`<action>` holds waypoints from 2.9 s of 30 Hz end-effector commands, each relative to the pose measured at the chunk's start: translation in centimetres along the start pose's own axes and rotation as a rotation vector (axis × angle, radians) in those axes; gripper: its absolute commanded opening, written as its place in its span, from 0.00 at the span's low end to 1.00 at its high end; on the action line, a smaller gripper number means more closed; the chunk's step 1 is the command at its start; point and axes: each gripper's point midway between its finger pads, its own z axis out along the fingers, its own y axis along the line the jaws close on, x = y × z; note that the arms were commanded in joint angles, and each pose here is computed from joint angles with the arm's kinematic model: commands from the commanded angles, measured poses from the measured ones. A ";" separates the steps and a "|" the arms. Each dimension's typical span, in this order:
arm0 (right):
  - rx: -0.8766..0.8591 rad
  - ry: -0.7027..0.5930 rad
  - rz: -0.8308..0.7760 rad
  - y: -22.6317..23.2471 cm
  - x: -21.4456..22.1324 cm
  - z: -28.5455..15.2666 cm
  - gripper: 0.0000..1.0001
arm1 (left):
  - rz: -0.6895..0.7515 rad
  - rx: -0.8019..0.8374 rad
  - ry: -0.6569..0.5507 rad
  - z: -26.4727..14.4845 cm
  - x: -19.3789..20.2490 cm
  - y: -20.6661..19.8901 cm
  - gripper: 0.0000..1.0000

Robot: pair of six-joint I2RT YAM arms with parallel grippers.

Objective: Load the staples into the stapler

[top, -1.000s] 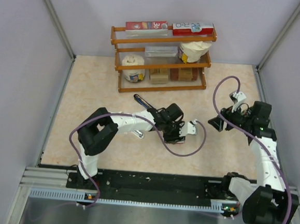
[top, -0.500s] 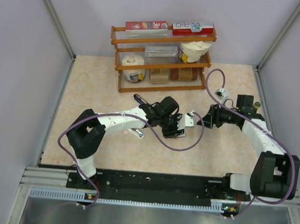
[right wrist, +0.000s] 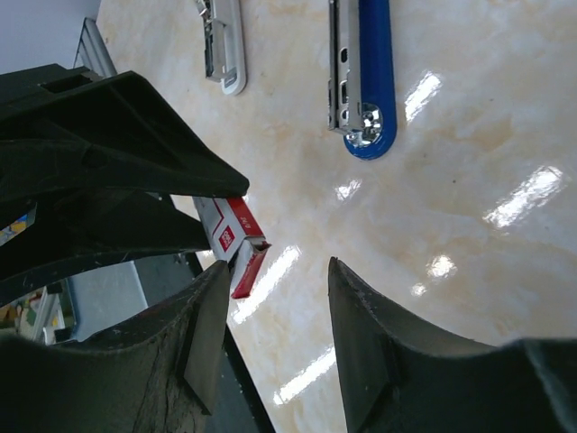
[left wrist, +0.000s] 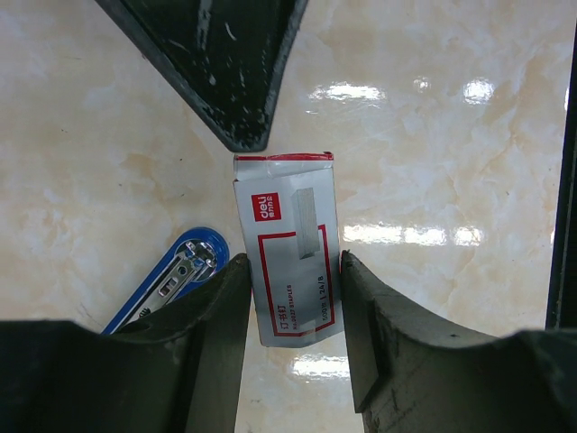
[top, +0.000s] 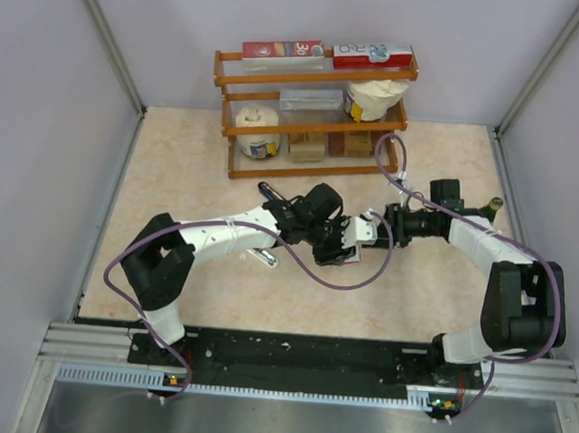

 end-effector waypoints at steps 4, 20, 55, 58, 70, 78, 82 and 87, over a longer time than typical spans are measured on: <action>-0.063 0.011 -0.050 1.3 -1.0 1.0 0.42 | 0.012 -0.012 -0.072 -0.8 -1.9 0.2 0.48; -0.137 0.029 -0.017 1.7 -0.1 1.4 0.33 | 0.011 -0.016 -0.070 -0.6 -1.9 0.3 0.48; -0.161 0.050 -0.053 2.4 0.4 1.7 0.00 | 0.013 -0.026 -0.065 -0.7 -1.5 0.5 0.48; -0.157 0.046 -0.066 2.6 0.1 1.4 0.00 | 0.016 -0.027 -0.061 -0.7 -1.0 0.4 0.48; -0.122 0.031 -0.051 1.5 -0.3 0.6 0.00 | 0.017 -0.025 -0.048 -0.6 0.2 0.2 0.48; -0.070 0.046 -0.035 0.1 0.1 0.5 0.00 | 0.014 -0.016 -0.045 -0.4 0.7 0.0 0.48; -0.052 0.051 -0.022 -0.6 0.4 0.4 0.00 | 0.012 -0.008 -0.043 -0.2 1.1 -0.3 0.48; -0.042 0.058 -0.009 -1.0 0.7 0.3 0.00 | 0.011 0.000 -0.042 0.0 1.2 -0.4 0.48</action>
